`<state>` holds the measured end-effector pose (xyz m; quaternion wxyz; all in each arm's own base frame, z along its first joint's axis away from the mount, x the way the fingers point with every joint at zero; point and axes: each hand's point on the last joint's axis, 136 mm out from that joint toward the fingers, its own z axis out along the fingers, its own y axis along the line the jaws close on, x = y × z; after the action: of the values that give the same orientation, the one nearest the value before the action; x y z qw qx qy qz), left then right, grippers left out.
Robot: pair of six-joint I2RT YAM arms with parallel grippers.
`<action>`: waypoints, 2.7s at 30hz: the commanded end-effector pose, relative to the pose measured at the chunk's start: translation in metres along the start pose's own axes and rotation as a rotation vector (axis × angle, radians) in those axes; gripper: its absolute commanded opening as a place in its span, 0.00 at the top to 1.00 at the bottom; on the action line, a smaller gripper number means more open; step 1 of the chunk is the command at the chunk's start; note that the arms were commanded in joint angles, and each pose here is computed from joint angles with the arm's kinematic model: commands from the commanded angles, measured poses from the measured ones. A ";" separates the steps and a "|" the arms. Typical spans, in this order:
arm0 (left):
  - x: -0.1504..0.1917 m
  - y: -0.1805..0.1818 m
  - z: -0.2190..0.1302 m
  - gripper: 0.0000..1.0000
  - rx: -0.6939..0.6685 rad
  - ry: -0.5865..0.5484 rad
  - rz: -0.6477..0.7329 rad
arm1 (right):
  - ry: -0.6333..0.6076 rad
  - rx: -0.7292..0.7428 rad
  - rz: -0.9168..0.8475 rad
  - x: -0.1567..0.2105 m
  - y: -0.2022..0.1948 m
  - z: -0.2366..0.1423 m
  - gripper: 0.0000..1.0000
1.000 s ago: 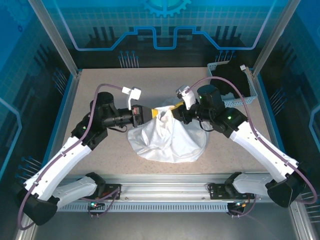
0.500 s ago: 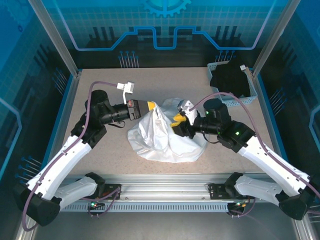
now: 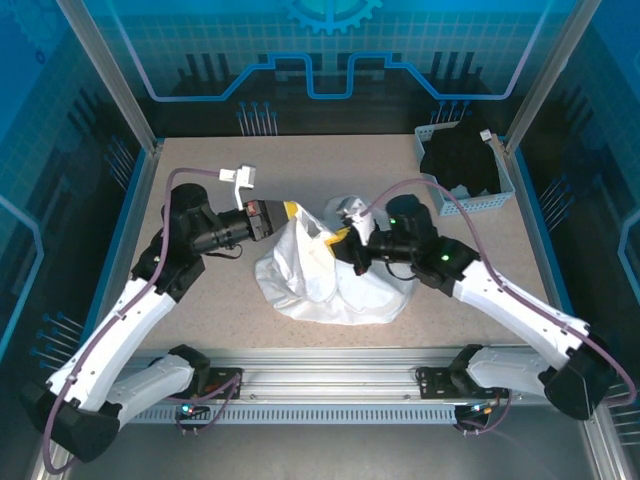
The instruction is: Fold the inside-out t-shirt
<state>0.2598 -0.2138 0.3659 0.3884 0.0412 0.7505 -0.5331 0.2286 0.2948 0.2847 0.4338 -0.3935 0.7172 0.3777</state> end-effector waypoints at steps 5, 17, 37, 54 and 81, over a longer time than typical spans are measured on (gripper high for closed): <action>-0.003 0.050 -0.001 0.98 -0.240 -0.022 0.055 | -0.184 -0.341 -0.015 -0.040 0.052 -0.026 1.00; 0.012 0.045 -0.021 0.59 -0.251 -0.001 0.222 | -0.166 -0.325 0.012 -0.039 0.039 -0.019 1.00; 0.060 -0.023 0.021 0.49 0.143 0.194 0.440 | -0.139 -0.331 0.009 -0.036 0.039 -0.020 1.00; 0.036 -0.011 0.026 1.00 -0.092 0.161 0.144 | 0.130 0.510 0.074 -0.001 -0.064 -0.036 0.68; 0.026 -0.007 0.026 0.92 -0.151 0.041 0.131 | -0.133 -0.110 0.006 -0.003 0.031 0.023 0.95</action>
<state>0.2489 -0.2565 0.3409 0.3721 0.0760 0.8041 -0.4573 0.2229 0.3322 0.2676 0.4482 -0.3672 0.7197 0.3824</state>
